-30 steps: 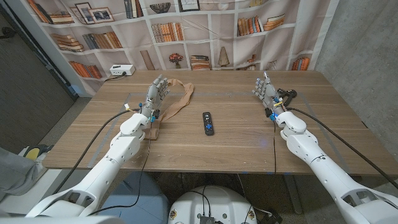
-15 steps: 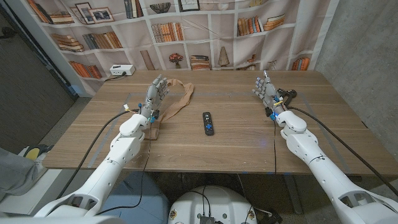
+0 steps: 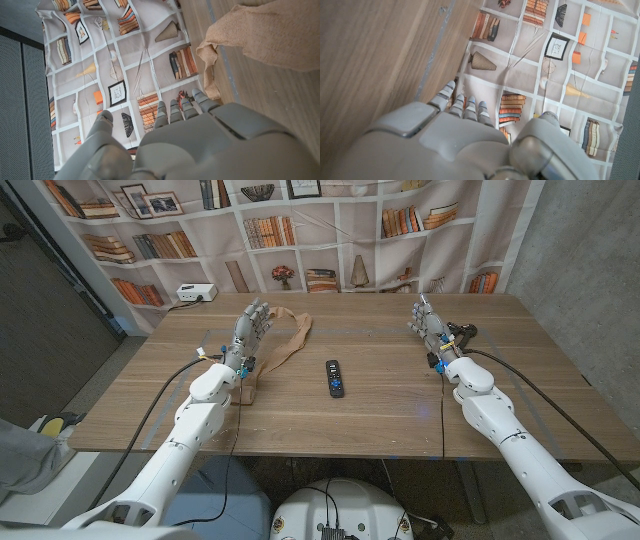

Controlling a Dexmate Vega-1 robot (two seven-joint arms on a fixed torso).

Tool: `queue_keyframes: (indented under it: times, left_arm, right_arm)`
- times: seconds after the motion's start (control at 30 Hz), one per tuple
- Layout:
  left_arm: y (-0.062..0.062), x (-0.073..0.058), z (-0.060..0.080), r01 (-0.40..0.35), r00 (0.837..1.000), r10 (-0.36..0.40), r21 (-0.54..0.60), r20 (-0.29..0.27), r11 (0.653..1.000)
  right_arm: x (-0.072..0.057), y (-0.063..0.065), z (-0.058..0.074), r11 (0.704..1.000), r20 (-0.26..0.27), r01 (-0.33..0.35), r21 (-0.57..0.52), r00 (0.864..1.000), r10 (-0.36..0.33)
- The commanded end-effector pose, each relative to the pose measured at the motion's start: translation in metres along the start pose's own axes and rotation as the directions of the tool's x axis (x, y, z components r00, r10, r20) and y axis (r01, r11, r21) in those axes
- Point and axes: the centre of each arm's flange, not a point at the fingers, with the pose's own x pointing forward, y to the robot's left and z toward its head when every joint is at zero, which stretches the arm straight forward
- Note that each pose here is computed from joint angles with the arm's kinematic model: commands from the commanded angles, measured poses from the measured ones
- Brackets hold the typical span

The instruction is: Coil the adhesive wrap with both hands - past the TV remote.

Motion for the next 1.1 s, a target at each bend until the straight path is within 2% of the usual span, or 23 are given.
queue_keyframes:
  times: [0.03,0.33,0.4,0.53,0.77,0.83,0.97,1.1]
  left_arm:
    - [-0.003,-0.003,0.003,0.007,1.000,-0.007,0.007,0.010,1.000]
    - [-0.004,-0.002,0.000,0.003,1.000,-0.003,0.019,-0.016,1.000]
    - [-0.004,-0.003,-0.001,0.001,1.000,0.000,0.029,-0.021,1.000]
    - [-0.005,-0.003,-0.002,-0.014,0.999,0.015,0.038,-0.029,0.999]
    - [-0.012,-0.003,-0.001,-0.031,0.999,0.032,0.043,-0.032,0.999]
    - [-0.015,-0.003,0.000,-0.036,0.999,0.037,0.036,-0.029,0.999]
    - [-0.022,-0.009,0.003,-0.035,0.999,0.036,0.037,-0.022,0.999]
    - [-0.021,-0.015,0.004,-0.040,0.999,0.041,0.038,-0.016,0.998]
  right_arm:
    - [-0.007,0.003,0.007,0.998,0.004,0.015,-0.058,1.000,-0.015]
    - [-0.014,-0.002,0.010,0.993,-0.007,0.045,-0.105,0.999,-0.046]
    - [-0.015,-0.004,0.010,0.991,0.007,0.067,-0.112,0.998,-0.066]
    - [-0.016,-0.009,0.008,0.992,0.014,0.068,-0.108,0.998,-0.067]
    - [-0.011,-0.013,0.014,0.983,0.013,0.055,-0.176,0.998,-0.054]
    - [-0.010,-0.013,0.016,0.982,0.033,0.063,-0.179,0.998,-0.058]
    - [-0.006,-0.015,0.020,0.976,0.041,0.057,-0.208,0.998,-0.049]
    - [-0.002,-0.016,0.020,0.974,0.033,0.037,-0.222,0.999,-0.030]
